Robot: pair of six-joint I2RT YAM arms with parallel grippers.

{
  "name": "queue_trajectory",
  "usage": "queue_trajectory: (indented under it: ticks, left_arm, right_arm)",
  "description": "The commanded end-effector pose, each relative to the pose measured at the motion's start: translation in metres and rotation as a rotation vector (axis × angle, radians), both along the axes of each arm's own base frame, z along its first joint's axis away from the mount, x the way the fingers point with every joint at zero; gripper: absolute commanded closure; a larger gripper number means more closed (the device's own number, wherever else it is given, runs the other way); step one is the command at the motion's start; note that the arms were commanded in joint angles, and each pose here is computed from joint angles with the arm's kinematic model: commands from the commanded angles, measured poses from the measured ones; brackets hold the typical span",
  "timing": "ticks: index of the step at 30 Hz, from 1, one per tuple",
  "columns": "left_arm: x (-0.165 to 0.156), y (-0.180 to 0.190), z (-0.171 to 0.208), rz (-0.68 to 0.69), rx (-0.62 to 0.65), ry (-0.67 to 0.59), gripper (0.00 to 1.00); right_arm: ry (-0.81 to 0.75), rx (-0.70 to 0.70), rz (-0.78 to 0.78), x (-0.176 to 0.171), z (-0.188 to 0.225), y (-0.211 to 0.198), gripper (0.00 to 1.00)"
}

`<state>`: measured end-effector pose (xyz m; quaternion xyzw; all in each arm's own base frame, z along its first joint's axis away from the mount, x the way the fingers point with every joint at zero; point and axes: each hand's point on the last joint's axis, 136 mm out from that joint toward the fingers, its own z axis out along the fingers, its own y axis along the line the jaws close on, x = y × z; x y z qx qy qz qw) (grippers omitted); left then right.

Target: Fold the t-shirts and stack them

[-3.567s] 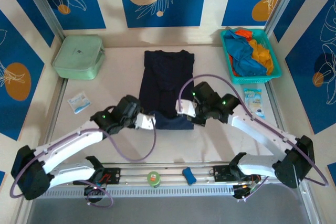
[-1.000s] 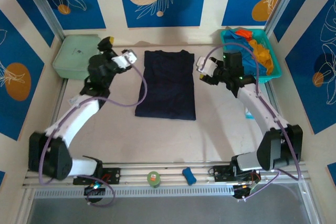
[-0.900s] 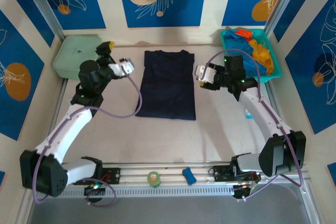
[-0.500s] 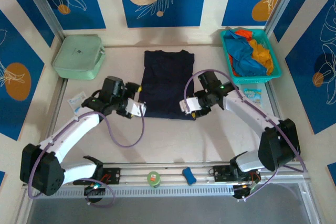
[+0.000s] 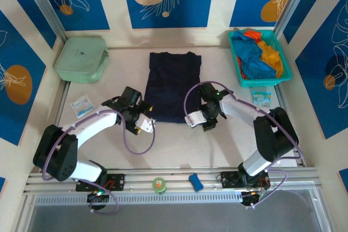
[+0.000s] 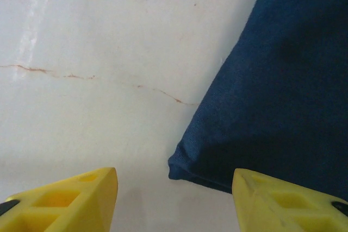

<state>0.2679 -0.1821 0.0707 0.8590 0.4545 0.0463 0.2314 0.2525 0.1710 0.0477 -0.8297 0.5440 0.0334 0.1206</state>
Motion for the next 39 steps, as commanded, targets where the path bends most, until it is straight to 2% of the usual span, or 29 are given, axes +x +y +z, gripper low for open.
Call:
queue_trajectory:
  ticks: [1, 10, 19, 29, 39]
  left_arm:
    - [0.003, -0.004, -0.003, -0.024, 0.012, 0.006, 0.03]
    - [0.014, 0.002, -0.017, 0.005, 0.040, 0.036, 0.05]
    - [0.022, 0.005, -0.028, 0.017, 0.068, 0.051, 0.09]
    - [0.034, 0.008, -0.034, 0.024, 0.116, 0.061, 0.24]
    - [0.042, 0.018, -0.056, 0.042, 0.179, 0.117, 0.33]
  right_arm:
    - [-0.012, -0.007, 0.027, 0.005, -0.001, 0.005, 0.42]
    - [0.028, -0.039, 0.034, 0.007, -0.020, 0.005, 0.43]
    - [0.087, -0.072, 0.015, 0.007, -0.034, 0.002, 0.50]
    - [0.102, -0.064, 0.001, 0.006, -0.033, 0.002, 0.52]
    - [0.118, -0.062, -0.011, 0.004, -0.034, 0.001, 0.54]
